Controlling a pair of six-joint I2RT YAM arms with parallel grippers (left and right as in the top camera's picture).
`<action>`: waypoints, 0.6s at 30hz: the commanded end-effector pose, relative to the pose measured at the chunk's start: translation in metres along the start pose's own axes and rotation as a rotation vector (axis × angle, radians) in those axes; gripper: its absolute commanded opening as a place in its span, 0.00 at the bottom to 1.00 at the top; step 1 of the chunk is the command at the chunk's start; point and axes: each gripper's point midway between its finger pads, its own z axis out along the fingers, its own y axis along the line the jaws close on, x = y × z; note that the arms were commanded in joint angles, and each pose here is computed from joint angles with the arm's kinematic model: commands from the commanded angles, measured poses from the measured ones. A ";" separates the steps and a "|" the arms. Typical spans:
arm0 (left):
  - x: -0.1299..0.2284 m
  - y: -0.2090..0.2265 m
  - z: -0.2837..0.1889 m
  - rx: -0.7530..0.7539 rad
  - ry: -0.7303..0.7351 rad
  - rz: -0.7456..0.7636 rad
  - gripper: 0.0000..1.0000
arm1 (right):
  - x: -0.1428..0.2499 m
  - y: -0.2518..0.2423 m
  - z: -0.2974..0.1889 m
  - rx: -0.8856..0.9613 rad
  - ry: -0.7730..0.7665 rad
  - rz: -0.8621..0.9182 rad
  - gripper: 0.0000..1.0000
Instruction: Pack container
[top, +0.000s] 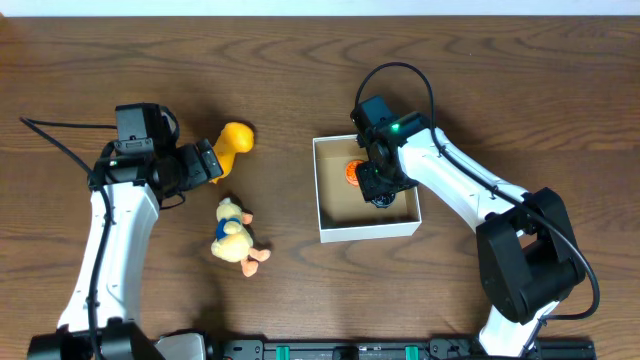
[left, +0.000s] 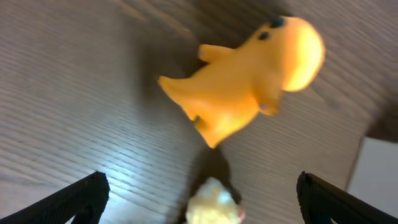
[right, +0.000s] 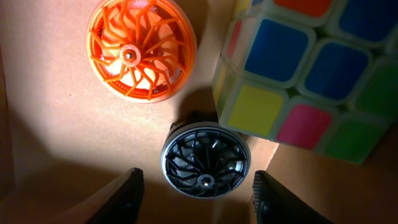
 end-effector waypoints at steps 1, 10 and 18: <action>0.000 -0.027 -0.022 0.078 -0.038 0.114 0.98 | -0.018 0.003 -0.017 -0.009 -0.061 -0.052 0.57; 0.063 -0.067 -0.028 0.111 0.125 0.306 0.98 | -0.044 0.049 -0.080 -0.152 -0.176 -0.271 0.46; 0.092 -0.078 -0.006 0.092 0.251 0.377 0.93 | -0.036 0.070 -0.070 -0.156 -0.146 -0.324 0.28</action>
